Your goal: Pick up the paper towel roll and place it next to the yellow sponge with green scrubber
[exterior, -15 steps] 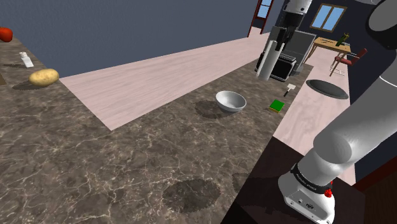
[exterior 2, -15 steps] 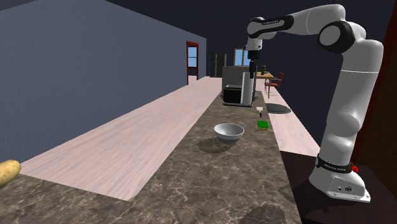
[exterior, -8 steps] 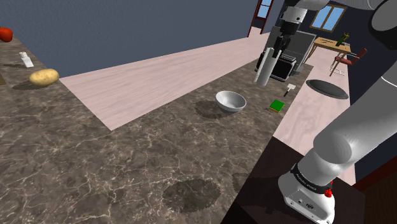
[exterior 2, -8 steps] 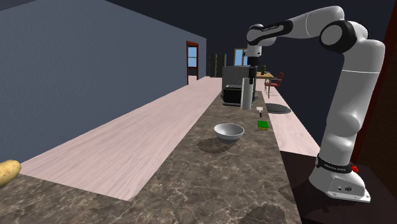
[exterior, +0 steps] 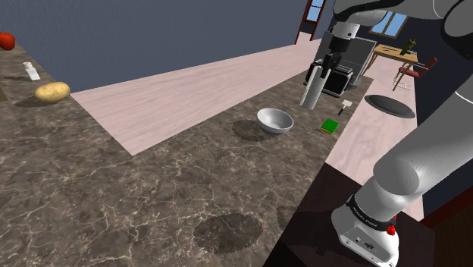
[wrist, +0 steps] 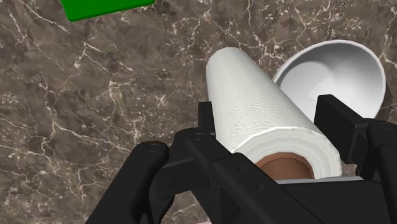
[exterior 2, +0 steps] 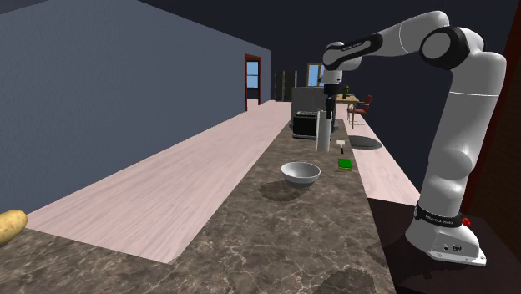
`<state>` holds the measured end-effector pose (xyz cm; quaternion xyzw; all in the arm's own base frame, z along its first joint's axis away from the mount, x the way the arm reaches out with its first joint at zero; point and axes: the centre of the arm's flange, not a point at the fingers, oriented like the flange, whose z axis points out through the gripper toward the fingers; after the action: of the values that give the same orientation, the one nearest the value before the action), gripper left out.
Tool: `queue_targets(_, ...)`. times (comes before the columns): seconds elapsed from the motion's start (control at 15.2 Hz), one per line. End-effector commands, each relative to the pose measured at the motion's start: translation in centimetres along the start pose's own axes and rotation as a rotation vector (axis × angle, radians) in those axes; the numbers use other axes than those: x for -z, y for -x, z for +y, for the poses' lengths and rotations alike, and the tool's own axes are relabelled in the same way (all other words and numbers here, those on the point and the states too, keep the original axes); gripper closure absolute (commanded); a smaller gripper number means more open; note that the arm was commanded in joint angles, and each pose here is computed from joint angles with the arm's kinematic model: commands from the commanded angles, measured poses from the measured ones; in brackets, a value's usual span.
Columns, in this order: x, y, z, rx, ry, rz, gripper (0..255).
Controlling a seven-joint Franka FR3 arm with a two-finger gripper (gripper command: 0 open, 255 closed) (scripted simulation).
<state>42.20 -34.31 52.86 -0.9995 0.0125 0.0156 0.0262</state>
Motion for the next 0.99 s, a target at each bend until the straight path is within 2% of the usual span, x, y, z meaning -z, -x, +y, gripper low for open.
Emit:
queue_targets(0.0,-1.0,-0.1,0.1,0.000,0.000,0.001,255)
queue_targets(0.92,-8.4,-0.3,0.4,0.000,0.000,0.001,255)
